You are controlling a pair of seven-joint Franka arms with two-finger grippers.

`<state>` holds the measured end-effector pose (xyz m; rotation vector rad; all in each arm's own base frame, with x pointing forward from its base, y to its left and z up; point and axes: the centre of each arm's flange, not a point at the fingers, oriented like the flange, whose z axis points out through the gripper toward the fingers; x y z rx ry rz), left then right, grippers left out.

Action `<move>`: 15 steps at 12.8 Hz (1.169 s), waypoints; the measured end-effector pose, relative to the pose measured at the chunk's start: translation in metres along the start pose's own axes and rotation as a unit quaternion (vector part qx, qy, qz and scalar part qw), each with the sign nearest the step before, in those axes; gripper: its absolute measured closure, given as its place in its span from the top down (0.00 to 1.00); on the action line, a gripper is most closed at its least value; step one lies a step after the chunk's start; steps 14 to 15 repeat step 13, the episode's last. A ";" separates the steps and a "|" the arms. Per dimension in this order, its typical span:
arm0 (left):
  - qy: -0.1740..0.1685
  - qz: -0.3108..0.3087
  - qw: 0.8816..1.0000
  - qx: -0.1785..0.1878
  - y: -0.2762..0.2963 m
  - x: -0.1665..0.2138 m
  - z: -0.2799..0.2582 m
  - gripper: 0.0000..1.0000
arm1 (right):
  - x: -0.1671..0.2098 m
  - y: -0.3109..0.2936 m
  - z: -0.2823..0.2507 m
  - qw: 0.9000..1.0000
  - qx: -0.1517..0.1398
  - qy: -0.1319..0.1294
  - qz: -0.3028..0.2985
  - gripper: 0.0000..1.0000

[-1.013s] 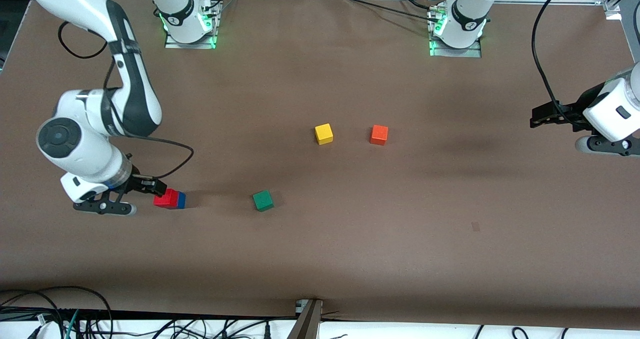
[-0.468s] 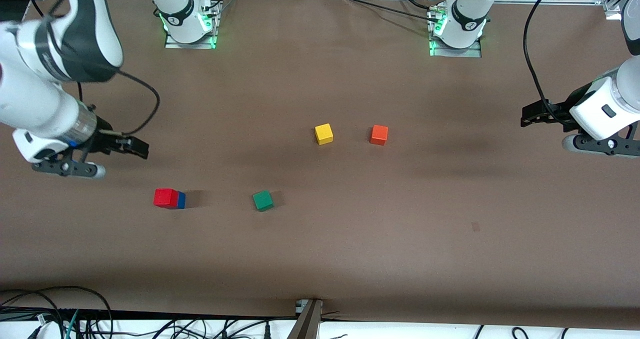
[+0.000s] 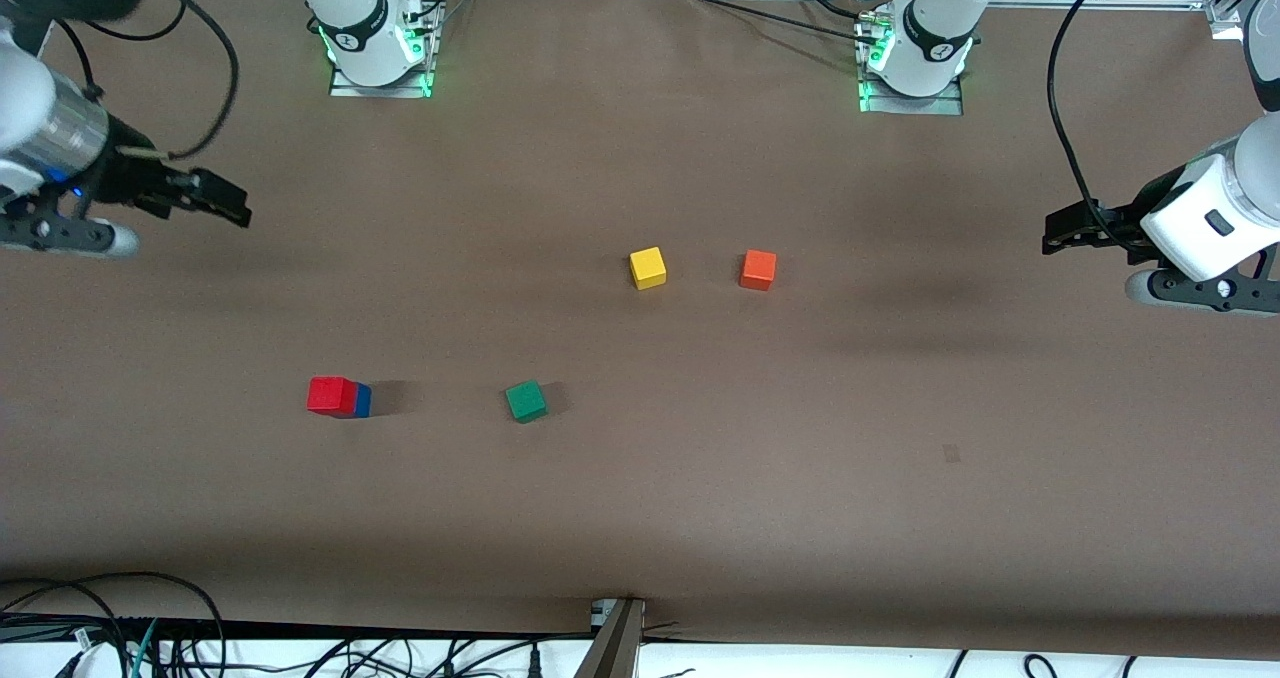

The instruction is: Pass red block to right arm, stack on blue

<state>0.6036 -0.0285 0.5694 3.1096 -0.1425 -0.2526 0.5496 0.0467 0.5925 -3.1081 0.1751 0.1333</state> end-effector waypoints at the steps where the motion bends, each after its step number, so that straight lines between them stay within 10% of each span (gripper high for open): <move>1: 0.000 0.000 1.000 0.000 0.000 0.000 0.000 1.00 | -0.007 0.005 -0.006 1.000 0.002 -0.002 0.002 1.00; 15: 0.000 0.000 1.000 0.000 0.000 0.000 0.000 1.00 | -0.008 0.031 -0.003 1.000 0.002 -0.015 -0.017 1.00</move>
